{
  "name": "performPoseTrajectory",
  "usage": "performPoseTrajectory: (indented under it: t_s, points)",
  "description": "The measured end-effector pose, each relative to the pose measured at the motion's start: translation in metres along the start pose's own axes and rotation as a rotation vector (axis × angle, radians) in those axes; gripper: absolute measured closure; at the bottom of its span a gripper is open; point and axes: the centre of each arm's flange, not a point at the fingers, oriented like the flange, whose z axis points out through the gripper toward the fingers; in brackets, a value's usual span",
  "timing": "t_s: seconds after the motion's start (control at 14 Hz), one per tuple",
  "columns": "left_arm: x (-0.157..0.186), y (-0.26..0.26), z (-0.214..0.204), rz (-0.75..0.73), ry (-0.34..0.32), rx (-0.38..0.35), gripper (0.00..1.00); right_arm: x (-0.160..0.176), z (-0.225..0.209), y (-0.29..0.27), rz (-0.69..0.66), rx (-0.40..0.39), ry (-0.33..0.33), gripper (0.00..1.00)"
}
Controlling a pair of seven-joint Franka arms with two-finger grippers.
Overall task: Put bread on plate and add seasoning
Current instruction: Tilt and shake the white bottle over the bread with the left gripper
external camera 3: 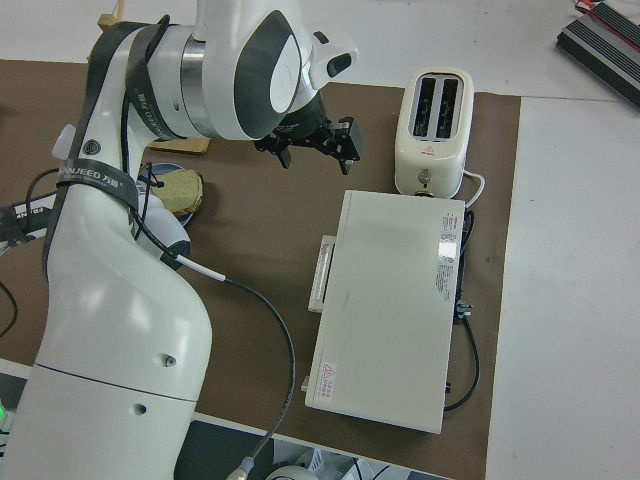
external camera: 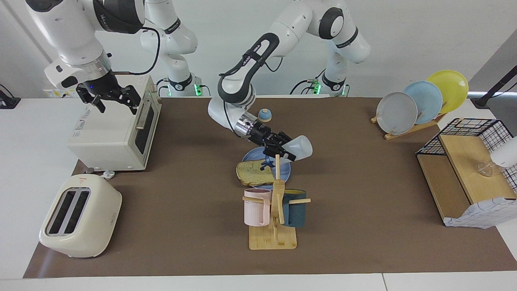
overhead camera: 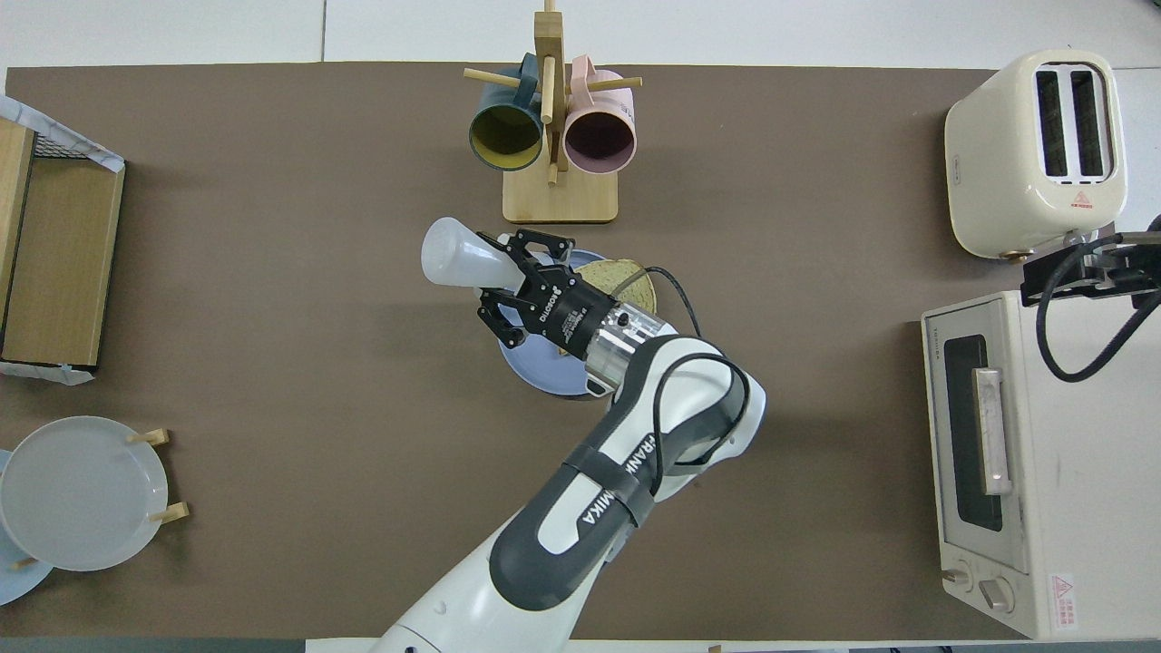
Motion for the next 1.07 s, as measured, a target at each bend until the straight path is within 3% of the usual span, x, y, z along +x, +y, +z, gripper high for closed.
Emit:
performPoseTrajectory:
  t_s: [0.21,0.43,0.64,1.07]
  points:
    - [0.003,-0.009,0.049,-0.004,-0.005,-0.023,0.56,0.000,0.000,0.000,0.000,0.000,0.000,0.00]
    - [0.005,-0.009,0.050,-0.003,0.004,-0.021,0.56,0.000,0.000,0.000,0.000,0.000,0.000,0.00]
    - [0.009,-0.005,0.019,0.005,0.029,0.011,0.56,0.000,0.000,0.000,0.000,0.000,0.000,0.00]
    - [0.014,0.026,-0.084,0.026,0.069,0.063,0.56,0.000,0.000,0.000,0.000,0.000,0.000,0.00]
